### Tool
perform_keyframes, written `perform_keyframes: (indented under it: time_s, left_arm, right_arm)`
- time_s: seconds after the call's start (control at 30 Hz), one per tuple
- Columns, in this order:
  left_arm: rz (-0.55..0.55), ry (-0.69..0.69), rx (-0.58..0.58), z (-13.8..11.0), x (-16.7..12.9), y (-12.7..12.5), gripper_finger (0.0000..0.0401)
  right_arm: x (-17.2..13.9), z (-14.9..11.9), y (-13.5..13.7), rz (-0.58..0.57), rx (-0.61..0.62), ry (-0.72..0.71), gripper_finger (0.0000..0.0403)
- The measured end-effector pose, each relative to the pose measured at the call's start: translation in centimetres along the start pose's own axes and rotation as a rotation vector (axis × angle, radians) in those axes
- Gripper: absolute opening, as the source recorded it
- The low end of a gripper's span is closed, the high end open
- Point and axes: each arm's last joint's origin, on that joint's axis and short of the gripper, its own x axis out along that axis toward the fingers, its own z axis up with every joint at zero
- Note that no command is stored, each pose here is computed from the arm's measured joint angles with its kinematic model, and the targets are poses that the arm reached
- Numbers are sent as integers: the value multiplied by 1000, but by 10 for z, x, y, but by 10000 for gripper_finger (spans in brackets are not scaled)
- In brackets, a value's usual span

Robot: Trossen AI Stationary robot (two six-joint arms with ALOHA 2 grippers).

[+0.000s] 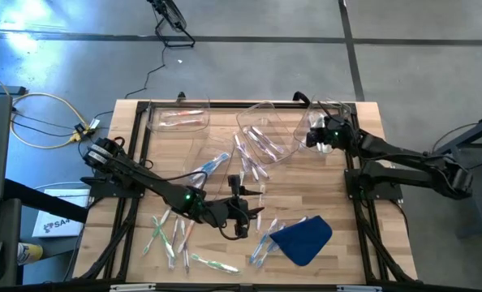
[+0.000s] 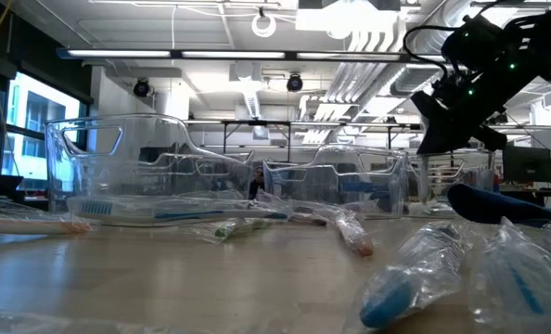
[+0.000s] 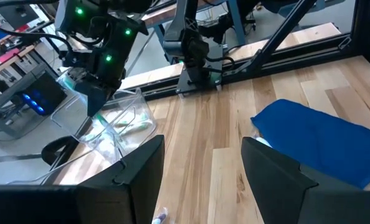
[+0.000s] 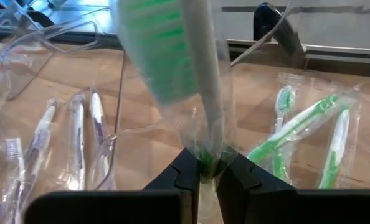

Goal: Pick & Place Toothbrushes
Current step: Put the green toothbrush into the top right transparent bin

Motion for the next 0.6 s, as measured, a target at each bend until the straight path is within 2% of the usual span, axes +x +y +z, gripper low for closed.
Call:
perform_keyframes:
  time_s: [0.33, 0.5, 0.6]
  left_arm:
    - [-1, 10, 8, -1, 0, 0, 209]
    - [-2, 14, 12, -2, 0, 0, 209]
    - [-2, 14, 12, -2, 0, 0, 209]
  right_arm:
    - [0, 1, -1, -23, -24, -17, 37]
    - [0, 2, -1, -28, -58, -23, 81]
    - [0, 3, -3, -76, -25, -58, 117]
